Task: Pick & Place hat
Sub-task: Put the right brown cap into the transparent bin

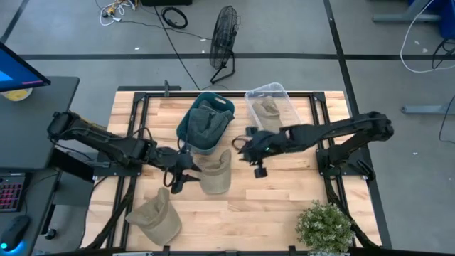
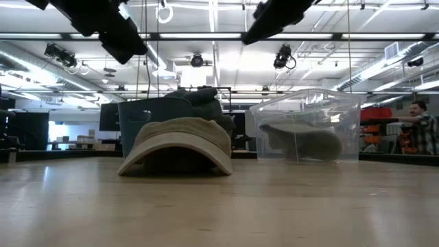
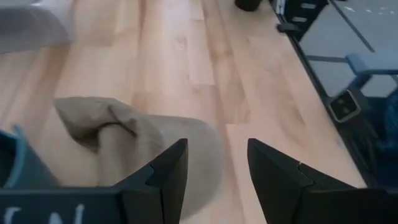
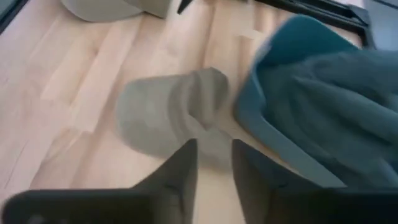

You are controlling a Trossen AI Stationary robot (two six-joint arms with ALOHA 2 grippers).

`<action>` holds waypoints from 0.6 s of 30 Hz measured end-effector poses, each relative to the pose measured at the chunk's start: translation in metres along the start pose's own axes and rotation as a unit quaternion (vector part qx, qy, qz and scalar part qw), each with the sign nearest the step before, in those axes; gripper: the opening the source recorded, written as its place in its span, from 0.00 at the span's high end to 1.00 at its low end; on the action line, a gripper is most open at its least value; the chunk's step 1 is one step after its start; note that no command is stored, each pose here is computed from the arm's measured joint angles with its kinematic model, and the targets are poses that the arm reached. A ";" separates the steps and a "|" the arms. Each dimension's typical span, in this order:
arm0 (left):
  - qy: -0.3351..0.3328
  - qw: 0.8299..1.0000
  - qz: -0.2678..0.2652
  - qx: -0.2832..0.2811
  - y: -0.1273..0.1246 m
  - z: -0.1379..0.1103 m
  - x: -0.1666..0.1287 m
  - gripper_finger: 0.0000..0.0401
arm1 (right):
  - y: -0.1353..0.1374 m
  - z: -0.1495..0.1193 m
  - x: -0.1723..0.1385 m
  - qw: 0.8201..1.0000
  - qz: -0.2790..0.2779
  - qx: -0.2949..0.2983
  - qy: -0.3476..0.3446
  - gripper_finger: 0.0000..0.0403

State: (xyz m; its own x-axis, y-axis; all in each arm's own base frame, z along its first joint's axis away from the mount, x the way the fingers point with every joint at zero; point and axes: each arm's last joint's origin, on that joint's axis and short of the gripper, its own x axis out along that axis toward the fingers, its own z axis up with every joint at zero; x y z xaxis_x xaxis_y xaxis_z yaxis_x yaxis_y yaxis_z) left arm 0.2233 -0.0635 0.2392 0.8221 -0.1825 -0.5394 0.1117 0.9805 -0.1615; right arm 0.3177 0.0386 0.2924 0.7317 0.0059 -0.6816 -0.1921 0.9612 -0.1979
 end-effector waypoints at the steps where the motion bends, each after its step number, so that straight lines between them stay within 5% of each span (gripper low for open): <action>1: 0.003 1.000 -0.004 -0.003 -0.002 -0.001 0.000 0.57 | 0.004 0.001 0.010 1.000 0.003 -0.003 -0.003 0.70; 9: 0.017 0.999 -0.024 -0.033 -0.014 -0.006 -0.001 0.57 | 0.023 -0.002 0.094 0.999 0.006 -0.027 -0.031 0.48; 18: 0.017 0.999 -0.025 -0.042 -0.015 -0.006 -0.001 0.57 | 0.020 -0.030 0.143 1.000 0.004 -0.017 0.025 0.44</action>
State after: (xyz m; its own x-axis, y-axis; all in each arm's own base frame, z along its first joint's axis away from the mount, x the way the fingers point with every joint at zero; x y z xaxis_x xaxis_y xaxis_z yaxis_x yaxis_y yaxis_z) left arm 0.2173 -0.0785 0.2376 0.7974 -0.2345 -0.5560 0.1036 0.9609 -0.2567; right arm 0.3989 0.0501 0.1699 0.6971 -0.0005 -0.7169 -0.2210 0.9511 -0.2156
